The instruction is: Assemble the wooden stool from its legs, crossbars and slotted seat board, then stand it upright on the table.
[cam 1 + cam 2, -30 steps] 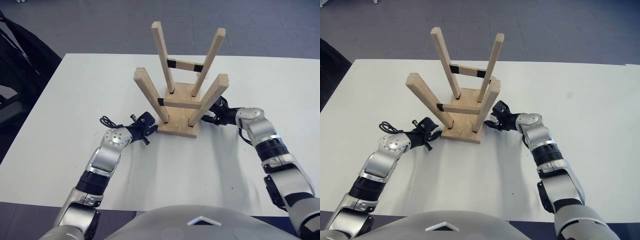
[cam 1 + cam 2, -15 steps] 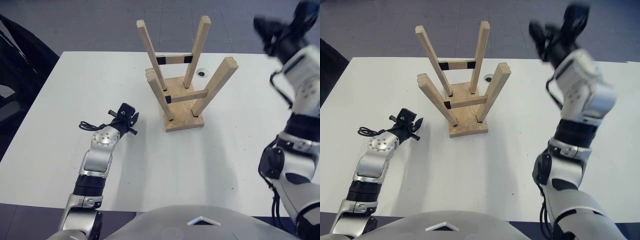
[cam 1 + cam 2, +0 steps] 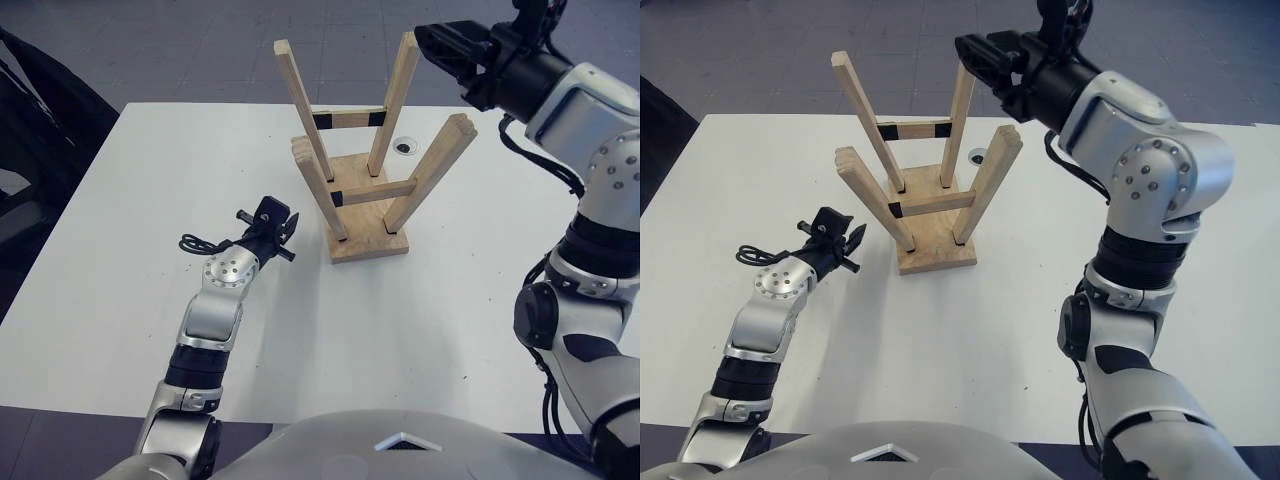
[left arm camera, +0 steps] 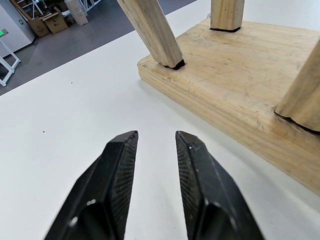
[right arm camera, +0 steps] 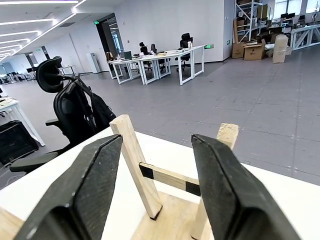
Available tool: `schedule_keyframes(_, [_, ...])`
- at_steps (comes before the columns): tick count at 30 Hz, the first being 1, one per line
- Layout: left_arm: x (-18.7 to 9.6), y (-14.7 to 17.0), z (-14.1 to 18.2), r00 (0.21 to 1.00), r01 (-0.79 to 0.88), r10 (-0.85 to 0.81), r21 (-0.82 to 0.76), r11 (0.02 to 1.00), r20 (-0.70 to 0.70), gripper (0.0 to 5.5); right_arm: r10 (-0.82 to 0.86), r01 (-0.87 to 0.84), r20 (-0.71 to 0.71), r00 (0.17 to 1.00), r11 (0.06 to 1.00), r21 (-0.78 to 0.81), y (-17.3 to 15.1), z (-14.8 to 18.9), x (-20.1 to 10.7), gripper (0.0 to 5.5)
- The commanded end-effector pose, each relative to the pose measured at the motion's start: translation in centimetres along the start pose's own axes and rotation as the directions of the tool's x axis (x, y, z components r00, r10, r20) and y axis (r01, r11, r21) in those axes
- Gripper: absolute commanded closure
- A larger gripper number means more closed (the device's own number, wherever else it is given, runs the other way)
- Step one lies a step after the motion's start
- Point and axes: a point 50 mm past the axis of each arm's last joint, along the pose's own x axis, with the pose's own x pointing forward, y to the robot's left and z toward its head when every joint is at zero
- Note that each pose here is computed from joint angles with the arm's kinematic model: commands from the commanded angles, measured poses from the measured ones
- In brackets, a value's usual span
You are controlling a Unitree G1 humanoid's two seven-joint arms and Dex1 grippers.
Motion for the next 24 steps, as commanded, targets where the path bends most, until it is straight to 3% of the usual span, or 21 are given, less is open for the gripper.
schedule_keyframes(1, [-0.2, -0.1, -0.2, 1.0, -0.001, 0.001, 0.003, 1.0, -0.014, 4.09, 0.107, -0.084, 0.337, 0.935, 0.993, -0.083, 2.0, 7.5, -0.9, 2.97])
schedule_keyframes(4, [-0.5, 0.0, -0.5, 1.0, -0.003, 0.003, 0.003, 1.0, -0.023, 4.09, 0.185, -0.126, 0.488, 0.853, 0.98, -0.151, 3.3, 11.2, -2.3, 2.97])
schedule_keyframes(6, [-0.7, 0.1, -0.7, 1.0, -0.006, 0.006, 0.002, 1.0, -0.031, 4.09, 0.174, -0.127, 0.406, 0.897, 0.982, -0.14, 2.9, 9.3, -1.7, 2.97])
schedule_keyframes(8, [-0.8, 0.1, -0.8, 0.999, -0.007, 0.007, -0.001, 1.0, -0.037, 4.09, 0.143, -0.133, 0.176, 0.974, 0.989, -0.071, 1.6, 2.9, 0.0, 2.97])
schedule_keyframes(9, [-0.9, 0.0, -1.0, 0.999, -0.009, 0.008, -0.003, 1.0, -0.043, 4.09, 0.123, -0.123, 0.008, 0.992, 0.992, -0.005, 0.7, -2.0, 0.5, 2.97])
schedule_keyframes(12, [-0.8, -0.1, -1.2, 0.999, -0.007, 0.006, -0.005, 1.0, -0.052, 4.09, 0.119, -0.077, -0.359, 0.926, 0.989, 0.127, -0.1, -13.4, -1.7, 2.97])
schedule_keyframes(13, [-0.8, -0.2, -1.2, 0.998, -0.006, 0.005, -0.007, 1.0, -0.055, 4.09, 0.134, -0.075, -0.381, 0.915, 0.983, 0.165, 0.2, -14.5, -2.2, 2.97])
schedule_keyframes(15, [-0.9, -0.5, -1.4, 0.998, -0.003, 0.002, -0.016, 1.0, -0.062, 4.09, 0.144, -0.089, -0.314, 0.939, 0.979, 0.181, 0.6, -13.0, -1.5, 2.97])
schedule_keyframes(19, [-0.9, -0.6, -1.5, 0.998, 0.0, -0.001, -0.018, 1.0, -0.066, 4.09, 0.175, -0.166, -0.054, 0.983, 0.977, 0.132, 1.7, -5.5, 0.5, 2.97])
schedule_keyframes(22, [-0.9, 0.4, -0.7, 0.999, -0.043, 0.042, -0.014, 0.999, -0.027, 4.09, 0.225, -0.237, 0.121, 0.967, 0.967, 0.098, 3.2, -0.5, 0.2, 2.97])
schedule_keyframes(24, [-1.1, 2.3, 1.1, 0.986, -0.142, 0.143, -0.021, 0.99, 0.08, 4.09, 0.248, -0.272, 0.243, 0.938, 0.96, 0.071, 4.0, 2.8, -0.7, 2.97])
